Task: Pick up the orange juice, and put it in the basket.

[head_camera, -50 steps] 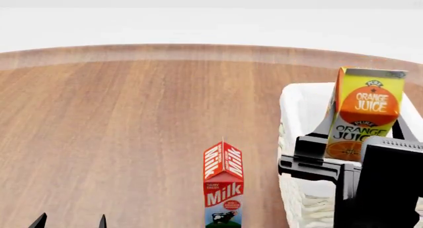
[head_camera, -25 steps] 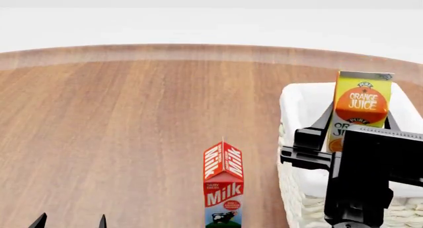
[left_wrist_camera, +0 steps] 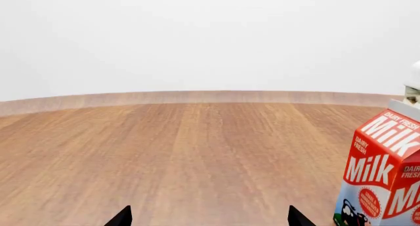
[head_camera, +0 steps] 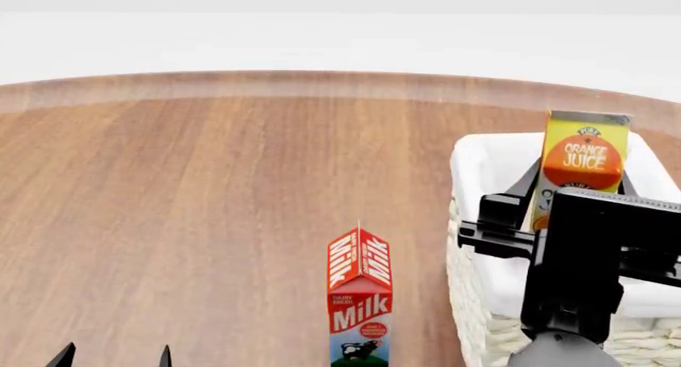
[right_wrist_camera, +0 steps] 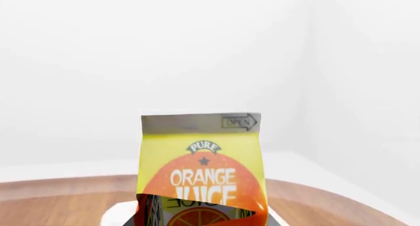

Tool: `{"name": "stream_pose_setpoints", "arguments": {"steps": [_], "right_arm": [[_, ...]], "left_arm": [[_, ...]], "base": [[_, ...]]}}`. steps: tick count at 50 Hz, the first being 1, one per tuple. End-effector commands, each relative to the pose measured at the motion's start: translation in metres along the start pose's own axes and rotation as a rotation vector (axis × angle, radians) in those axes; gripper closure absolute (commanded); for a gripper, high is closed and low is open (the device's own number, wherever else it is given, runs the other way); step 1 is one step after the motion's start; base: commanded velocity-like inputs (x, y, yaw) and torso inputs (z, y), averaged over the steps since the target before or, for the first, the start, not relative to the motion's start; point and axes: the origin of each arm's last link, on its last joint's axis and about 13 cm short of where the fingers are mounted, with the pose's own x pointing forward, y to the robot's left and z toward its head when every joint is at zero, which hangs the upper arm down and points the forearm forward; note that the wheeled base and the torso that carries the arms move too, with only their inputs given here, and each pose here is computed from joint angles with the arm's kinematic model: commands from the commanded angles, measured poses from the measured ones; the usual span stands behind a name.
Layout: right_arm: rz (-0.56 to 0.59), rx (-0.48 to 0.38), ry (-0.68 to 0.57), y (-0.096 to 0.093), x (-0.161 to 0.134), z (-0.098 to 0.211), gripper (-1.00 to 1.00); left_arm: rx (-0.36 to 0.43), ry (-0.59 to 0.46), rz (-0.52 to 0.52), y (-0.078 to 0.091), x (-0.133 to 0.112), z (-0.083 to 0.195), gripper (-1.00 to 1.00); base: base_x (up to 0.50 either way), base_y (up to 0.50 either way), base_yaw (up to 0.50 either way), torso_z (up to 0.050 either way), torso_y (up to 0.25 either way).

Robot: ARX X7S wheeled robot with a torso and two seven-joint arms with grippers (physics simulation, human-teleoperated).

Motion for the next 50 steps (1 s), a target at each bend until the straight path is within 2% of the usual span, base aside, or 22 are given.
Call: {"name": "stream_pose_setpoints", "arguments": {"steps": [1, 20, 50], "right_arm": [[-0.018, -0.023, -0.019, 0.002, 0.015, 0.002, 1.0], [-0.045, -0.02, -0.003, 0.005, 0.029, 0.003, 1.0], [-0.069, -0.046, 0.049, 0.01, 0.044, -0.024, 1.0]], "left_arm": [[0.0, 0.0, 0.0, 0.0, 0.0, 0.0, -1.0], [0.0, 0.0, 0.0, 0.0, 0.0, 0.0, -1.0], [0.0, 0.0, 0.0, 0.0, 0.0, 0.0, -1.0]], "base": [[0.0, 0.0, 0.0, 0.0, 0.0], [0.0, 0.0, 0.0, 0.001, 0.001], [0.0, 0.0, 0.0, 0.0, 0.001]]}}
